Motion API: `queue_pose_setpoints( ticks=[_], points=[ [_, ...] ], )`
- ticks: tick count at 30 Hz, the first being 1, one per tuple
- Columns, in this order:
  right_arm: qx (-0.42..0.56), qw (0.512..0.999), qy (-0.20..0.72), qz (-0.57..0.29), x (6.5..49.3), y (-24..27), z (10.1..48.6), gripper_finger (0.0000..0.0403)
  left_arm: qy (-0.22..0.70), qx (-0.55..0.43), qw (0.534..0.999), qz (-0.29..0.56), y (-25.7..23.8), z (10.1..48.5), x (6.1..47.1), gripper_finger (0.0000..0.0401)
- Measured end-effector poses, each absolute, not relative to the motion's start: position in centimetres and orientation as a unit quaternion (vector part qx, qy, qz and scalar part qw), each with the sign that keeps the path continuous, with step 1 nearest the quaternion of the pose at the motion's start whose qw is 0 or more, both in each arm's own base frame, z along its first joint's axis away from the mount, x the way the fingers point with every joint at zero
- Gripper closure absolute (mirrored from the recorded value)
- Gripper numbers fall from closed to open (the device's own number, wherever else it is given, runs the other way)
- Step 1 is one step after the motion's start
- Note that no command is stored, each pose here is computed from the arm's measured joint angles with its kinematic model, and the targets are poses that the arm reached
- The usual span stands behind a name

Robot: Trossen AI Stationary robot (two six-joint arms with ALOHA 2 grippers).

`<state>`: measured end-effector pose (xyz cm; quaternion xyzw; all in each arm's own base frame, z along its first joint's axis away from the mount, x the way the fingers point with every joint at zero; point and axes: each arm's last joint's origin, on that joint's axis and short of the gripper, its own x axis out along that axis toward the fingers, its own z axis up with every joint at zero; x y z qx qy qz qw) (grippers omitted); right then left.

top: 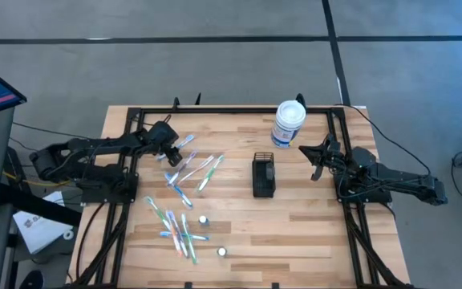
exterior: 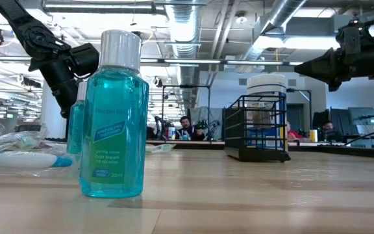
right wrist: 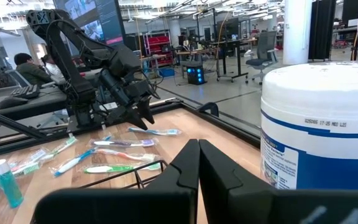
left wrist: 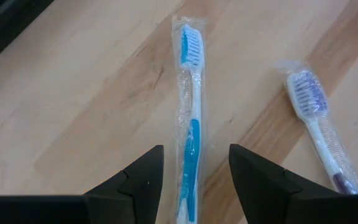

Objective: Pick & Place toothbrushing station
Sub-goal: Put the top blue toothbrush into the wire mesh organizer

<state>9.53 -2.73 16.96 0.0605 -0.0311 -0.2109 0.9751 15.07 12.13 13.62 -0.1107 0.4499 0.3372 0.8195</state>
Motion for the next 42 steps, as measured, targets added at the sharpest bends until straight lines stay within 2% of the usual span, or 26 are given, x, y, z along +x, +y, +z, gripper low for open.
queue_pose_setpoints(
  ticks=[14,32,37,42],
  points=[
    [0.061,0.975,-0.031,-0.209,9.5,-2.7,17.0,0.0403,0.453,-0.111,0.818,0.338,12.1,13.5,15.0,0.0225],
    [0.061,0.975,-0.031,-0.210,9.5,-2.7,17.0,0.0403,0.497,-0.122,0.791,0.335,12.4,11.7,15.2,0.0226],
    [0.061,0.975,-0.031,-0.210,9.5,-2.7,17.0,0.0403,0.497,-0.124,0.792,0.333,12.4,11.7,15.2,0.0256],
    [0.061,0.975,-0.031,-0.210,9.5,-2.7,16.9,0.0403,0.498,-0.130,0.795,0.321,12.3,11.6,15.2,0.0320]
  ],
)
